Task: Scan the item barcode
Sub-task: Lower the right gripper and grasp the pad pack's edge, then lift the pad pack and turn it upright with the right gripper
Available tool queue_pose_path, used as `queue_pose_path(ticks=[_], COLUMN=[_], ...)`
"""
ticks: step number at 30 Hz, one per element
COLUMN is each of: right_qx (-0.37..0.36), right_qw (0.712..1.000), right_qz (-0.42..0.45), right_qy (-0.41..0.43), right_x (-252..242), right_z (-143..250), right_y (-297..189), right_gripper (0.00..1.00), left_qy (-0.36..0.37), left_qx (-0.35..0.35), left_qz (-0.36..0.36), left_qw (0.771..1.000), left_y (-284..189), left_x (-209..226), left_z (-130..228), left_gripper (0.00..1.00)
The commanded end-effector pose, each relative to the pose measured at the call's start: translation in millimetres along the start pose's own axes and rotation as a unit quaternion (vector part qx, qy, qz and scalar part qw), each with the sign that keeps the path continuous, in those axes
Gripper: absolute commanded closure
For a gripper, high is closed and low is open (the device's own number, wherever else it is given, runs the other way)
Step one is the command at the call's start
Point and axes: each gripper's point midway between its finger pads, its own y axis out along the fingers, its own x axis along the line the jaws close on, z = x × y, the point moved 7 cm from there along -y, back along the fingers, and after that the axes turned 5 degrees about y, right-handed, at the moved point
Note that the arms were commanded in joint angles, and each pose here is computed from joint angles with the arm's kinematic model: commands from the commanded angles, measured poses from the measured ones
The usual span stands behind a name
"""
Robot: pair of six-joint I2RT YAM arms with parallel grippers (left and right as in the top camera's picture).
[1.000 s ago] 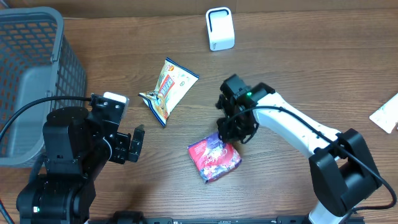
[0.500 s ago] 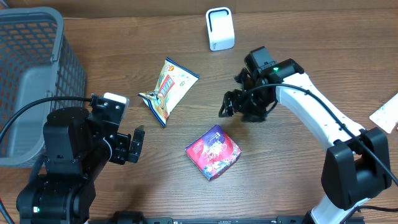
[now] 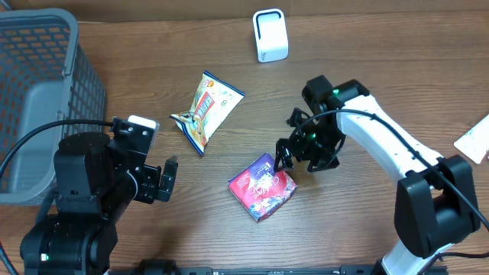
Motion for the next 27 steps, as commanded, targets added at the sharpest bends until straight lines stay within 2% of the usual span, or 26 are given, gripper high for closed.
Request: queue_pose_path(ticks=[1,8,19,21,22,24,27], right_qx=[-0.009,-0.015,0.004,-0.005,-0.011,-0.020,-0.022], right_qw=[0.999,0.998,0.991,0.990,0.991,0.992,0.992], right_qz=[0.012,-0.003,-0.019,-0.017,-0.010,0.001,0.001], right_qy=[-0.048,-0.056,-0.134,-0.140,-0.133,-0.123,-0.123], right_x=[-10,-16,26,30,30,28,29], right_z=[1,2,14,12,10,7,6], right_y=[14,34,59,61,62,62,62], right_gripper=[0.00,0.00,0.00,0.11,0.23,0.40,0.56], left_qy=[0.002,0.002,0.002,0.002,0.002,0.002,0.002], left_qx=[0.000,0.000,0.000,0.000,0.000,0.000,0.000], left_qz=[-0.006,-0.006,-0.006,-0.006,-0.006,-0.006,-0.006], left_qw=[1.000,1.000,1.000,1.000,1.000,1.000,1.000], left_y=[-1,-1,-1,-1,-1,-1,-1], left_x=[2,2,2,2,2,2,2], left_z=[0,0,0,1,1,1,0], left_gripper=[0.00,0.00,0.00,0.00,0.00,0.00,0.00])
